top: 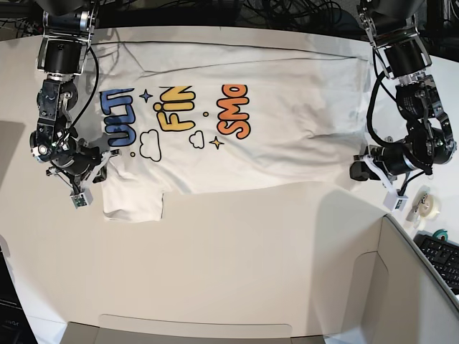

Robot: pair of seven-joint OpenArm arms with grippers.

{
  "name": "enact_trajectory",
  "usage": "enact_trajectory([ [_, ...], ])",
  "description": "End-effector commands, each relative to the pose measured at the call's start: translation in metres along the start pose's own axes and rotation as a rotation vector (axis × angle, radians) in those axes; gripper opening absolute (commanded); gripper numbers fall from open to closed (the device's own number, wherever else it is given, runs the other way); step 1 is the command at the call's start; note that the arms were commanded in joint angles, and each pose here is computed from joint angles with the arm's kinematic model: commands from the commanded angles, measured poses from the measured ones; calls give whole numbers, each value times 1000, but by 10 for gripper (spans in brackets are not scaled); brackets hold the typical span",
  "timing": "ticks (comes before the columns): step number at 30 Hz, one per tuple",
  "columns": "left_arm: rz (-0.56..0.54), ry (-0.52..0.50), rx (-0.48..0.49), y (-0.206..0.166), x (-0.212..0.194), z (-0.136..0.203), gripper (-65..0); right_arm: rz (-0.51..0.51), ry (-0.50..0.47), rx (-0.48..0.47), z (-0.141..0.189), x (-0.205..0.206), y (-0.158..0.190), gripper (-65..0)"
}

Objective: Layout the t-shirt on the table in an organized manner, then fold the t-shirt properly
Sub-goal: 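Lift the shirt's hem edge with both grippers and fold it over the print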

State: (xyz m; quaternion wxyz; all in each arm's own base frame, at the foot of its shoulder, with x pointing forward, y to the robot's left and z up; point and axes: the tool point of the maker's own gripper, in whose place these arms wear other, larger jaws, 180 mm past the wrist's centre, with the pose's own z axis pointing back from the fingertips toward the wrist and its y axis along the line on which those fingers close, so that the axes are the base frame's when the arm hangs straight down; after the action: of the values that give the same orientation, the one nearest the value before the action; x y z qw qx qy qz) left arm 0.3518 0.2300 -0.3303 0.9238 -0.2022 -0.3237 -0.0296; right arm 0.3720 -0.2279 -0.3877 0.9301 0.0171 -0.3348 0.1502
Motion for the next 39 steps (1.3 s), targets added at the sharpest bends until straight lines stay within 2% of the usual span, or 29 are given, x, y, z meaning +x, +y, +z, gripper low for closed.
enact_trajectory([
  [1, -28, -60, 4, 0, 21, 10, -650, 32, 37, -32, 7, -5, -11, -650],
  [7, -34, -59, 5, 1, 21, 11, -650, 7, 1, -156, 31, -2, -36, -650],
  [12, -265, -92, 20, -9, 36, 31, -650, 9, -34, -193, 45, 4, -41, -650],
  [18, -357, -80, 54, -23, 27, 46, -650, -25, -102, -261, 72, 10, -60, -650],
  [29, -463, -23, 88, -39, -12, 65, -650, 75, -127, -278, 107, -2, -35, -650],
  [34, -467, 36, 104, -30, -33, 70, -650, 71, -127, -327, 131, -17, -40, -650],
  [39, -463, 58, 106, -28, -42, 70, -650, 63, -74, -350, 141, -42, -45, -650],
])
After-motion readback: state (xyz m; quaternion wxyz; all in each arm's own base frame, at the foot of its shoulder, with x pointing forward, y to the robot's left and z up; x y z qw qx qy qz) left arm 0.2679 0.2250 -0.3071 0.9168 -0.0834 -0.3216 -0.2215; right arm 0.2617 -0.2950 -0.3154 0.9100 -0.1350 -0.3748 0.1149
